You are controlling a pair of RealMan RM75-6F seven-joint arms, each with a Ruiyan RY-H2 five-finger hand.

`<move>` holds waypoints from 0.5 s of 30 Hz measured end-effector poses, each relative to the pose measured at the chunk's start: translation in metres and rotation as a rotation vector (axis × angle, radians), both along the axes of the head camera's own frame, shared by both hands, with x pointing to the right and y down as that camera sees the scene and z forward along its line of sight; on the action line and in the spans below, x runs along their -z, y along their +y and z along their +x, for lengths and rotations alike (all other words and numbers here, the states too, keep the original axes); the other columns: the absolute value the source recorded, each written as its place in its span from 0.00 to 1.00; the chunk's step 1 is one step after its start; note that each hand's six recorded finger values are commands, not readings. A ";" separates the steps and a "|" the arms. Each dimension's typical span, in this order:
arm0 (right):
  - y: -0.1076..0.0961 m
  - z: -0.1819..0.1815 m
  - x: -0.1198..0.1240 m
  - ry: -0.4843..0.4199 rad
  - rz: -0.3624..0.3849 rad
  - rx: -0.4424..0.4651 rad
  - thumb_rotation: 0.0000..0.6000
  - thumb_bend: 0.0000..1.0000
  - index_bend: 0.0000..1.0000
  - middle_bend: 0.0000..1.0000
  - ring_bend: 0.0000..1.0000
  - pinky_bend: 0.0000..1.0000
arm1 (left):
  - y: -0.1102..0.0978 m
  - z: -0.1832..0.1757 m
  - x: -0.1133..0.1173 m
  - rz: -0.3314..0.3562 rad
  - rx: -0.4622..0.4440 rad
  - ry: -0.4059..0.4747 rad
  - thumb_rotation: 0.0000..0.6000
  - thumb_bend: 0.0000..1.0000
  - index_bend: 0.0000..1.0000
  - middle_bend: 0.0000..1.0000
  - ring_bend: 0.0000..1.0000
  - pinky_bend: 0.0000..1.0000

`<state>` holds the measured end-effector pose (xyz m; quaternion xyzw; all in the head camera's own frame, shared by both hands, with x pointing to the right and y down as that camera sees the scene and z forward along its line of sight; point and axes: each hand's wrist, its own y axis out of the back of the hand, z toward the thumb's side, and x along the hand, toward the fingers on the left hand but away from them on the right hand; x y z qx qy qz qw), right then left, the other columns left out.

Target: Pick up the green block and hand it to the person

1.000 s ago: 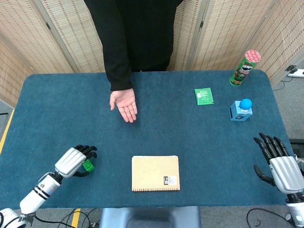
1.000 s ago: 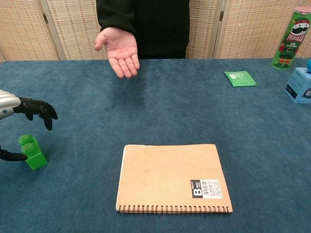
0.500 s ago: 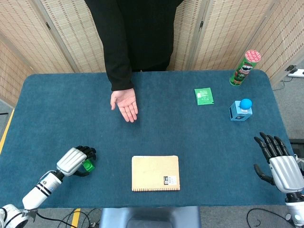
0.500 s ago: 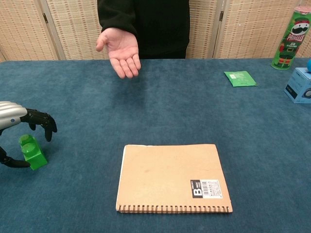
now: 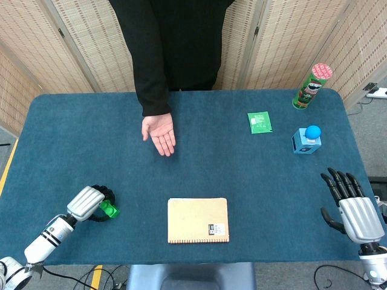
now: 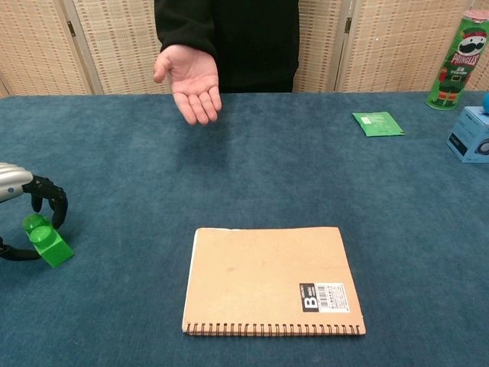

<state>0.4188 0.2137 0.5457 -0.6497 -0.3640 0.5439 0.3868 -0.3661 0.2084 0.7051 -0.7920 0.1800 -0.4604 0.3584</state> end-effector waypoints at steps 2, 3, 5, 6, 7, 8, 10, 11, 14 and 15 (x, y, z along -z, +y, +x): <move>0.000 -0.001 0.000 0.000 0.000 0.001 1.00 0.32 0.00 0.00 0.00 0.00 | 0.001 -0.002 -0.002 -0.008 0.009 0.007 1.00 0.32 0.63 0.57 0.44 0.52; 0.000 -0.002 0.000 -0.001 0.001 0.003 1.00 0.32 0.00 0.00 0.00 0.00 | 0.002 -0.003 -0.003 -0.011 0.011 0.010 1.00 0.32 0.63 0.58 0.45 0.53; 0.001 -0.002 0.000 -0.003 0.001 0.005 1.00 0.32 0.00 0.00 0.00 0.00 | 0.004 -0.003 -0.002 -0.014 0.012 0.017 1.00 0.32 0.65 0.60 0.47 0.55; 0.001 -0.003 0.000 -0.004 0.001 0.006 1.00 0.32 0.00 0.00 0.00 0.00 | 0.004 -0.002 -0.001 -0.013 0.012 0.020 1.00 0.32 0.65 0.60 0.47 0.55; 0.001 -0.003 0.001 -0.007 0.002 0.008 1.00 0.32 0.00 0.00 0.00 0.00 | 0.004 -0.001 0.000 -0.013 0.013 0.024 1.00 0.32 0.66 0.60 0.47 0.55; 0.002 -0.003 0.001 -0.010 0.002 0.008 1.00 0.32 0.00 0.00 0.00 0.00 | 0.005 0.000 0.003 -0.012 0.014 0.031 1.00 0.32 0.66 0.60 0.47 0.55; 0.002 -0.003 0.003 -0.019 0.004 0.010 1.00 0.32 0.00 0.00 0.00 0.00 | 0.005 0.003 0.009 -0.007 0.016 0.043 1.00 0.32 0.66 0.60 0.47 0.55; 0.002 -0.003 0.004 -0.024 0.005 0.011 1.00 0.32 0.00 0.00 0.00 0.00 | 0.005 0.006 0.014 -0.002 0.018 0.052 1.00 0.32 0.66 0.60 0.47 0.55; 0.002 -0.002 0.007 -0.043 0.004 0.014 1.00 0.32 0.00 0.00 0.00 0.00 | 0.005 0.014 0.032 0.018 0.025 0.072 1.00 0.32 0.65 0.60 0.47 0.55; 0.002 -0.002 0.008 -0.052 0.004 0.016 1.00 0.32 0.00 0.00 0.00 0.00 | 0.004 0.017 0.039 0.028 0.026 0.076 1.00 0.32 0.65 0.60 0.47 0.55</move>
